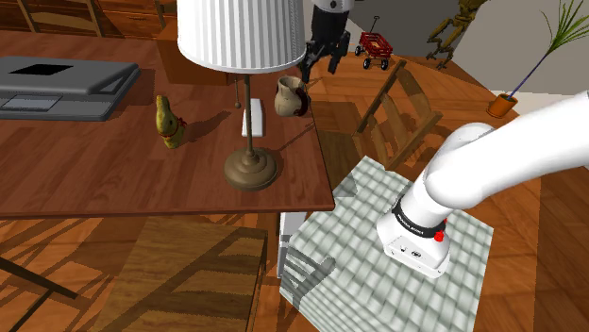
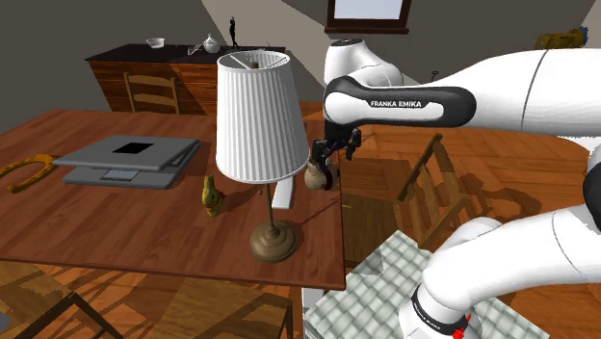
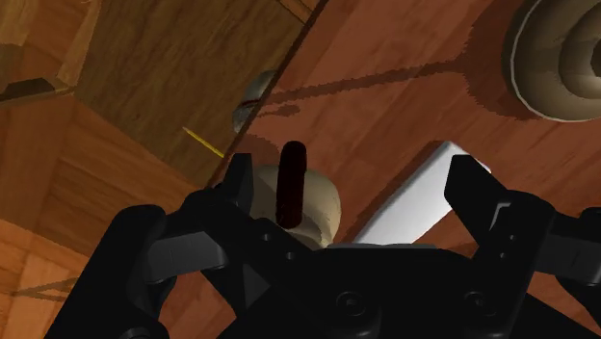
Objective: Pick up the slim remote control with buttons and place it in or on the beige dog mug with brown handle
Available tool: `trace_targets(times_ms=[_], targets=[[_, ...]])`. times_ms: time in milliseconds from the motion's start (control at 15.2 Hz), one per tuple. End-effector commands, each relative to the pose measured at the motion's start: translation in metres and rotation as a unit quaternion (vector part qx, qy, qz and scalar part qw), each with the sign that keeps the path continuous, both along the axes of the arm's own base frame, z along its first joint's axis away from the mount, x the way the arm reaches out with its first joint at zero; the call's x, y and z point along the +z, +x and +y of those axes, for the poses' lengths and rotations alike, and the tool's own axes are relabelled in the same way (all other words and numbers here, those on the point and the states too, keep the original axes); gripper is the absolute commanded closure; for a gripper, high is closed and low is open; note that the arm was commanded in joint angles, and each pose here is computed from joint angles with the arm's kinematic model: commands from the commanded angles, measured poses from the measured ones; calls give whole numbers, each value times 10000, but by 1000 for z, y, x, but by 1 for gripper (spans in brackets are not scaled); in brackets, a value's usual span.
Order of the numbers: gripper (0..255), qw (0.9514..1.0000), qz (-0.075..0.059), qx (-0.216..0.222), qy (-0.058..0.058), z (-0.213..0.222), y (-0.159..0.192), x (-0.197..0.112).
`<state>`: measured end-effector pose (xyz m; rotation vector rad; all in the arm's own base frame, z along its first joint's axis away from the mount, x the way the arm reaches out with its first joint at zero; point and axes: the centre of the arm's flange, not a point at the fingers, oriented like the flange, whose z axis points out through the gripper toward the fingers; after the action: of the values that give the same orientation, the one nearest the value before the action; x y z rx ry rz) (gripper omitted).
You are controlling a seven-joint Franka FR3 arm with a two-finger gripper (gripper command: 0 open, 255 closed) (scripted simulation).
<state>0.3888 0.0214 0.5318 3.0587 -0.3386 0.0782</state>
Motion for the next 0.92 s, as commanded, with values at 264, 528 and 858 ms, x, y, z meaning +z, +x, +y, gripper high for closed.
trace_targets(times_ms=[264,528,858], targets=[[0,9962,49,-858,117,26,61,-51],[0,9897,83,-1417,191,35,103,-83],[0,9770,124,-2109,282,40,156,-123]])
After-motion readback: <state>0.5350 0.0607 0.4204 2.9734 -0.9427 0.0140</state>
